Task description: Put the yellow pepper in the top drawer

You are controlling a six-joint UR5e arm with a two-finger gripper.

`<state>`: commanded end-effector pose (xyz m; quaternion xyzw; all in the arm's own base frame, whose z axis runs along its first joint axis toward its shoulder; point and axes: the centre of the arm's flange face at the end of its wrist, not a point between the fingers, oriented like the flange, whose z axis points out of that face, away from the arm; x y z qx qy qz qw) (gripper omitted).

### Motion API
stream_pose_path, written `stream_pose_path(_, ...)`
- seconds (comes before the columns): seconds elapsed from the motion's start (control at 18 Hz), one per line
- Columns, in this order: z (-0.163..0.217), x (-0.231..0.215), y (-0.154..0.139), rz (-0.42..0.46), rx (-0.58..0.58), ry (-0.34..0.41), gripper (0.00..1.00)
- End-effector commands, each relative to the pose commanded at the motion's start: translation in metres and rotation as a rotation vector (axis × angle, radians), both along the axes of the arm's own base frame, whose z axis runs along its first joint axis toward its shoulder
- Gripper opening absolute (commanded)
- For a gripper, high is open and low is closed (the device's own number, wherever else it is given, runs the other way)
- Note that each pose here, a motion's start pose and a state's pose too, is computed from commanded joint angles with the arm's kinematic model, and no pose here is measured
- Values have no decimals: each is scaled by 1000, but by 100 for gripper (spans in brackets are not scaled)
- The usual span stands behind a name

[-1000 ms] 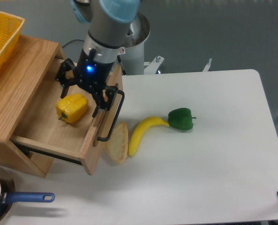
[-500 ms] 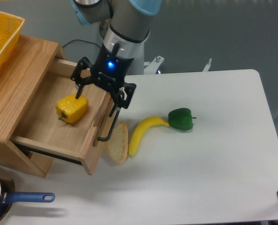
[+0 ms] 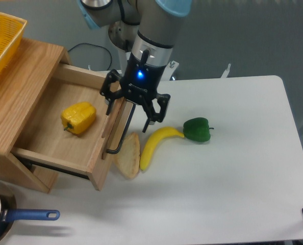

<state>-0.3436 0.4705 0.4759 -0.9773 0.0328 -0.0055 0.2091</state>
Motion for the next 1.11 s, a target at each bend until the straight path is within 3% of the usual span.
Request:
stream_pose_path(0.11,-16,-5,-4,-130,-83,88,100)
stream_pose_path(0.22,-25,-10,-9,-204,-134,127,100)
stream_pose_path(0.44,-39,-27,-21,-194,-215,147,100)
stream_pose_path(0.61,-42,-40,-33,-262,-250,178,100)
stream_pose_path(0.94,-65,-54,-39,-290,-335,125,100)
stream_pose_path(1.11,-82,-61,-49,-281,-380,43,100)
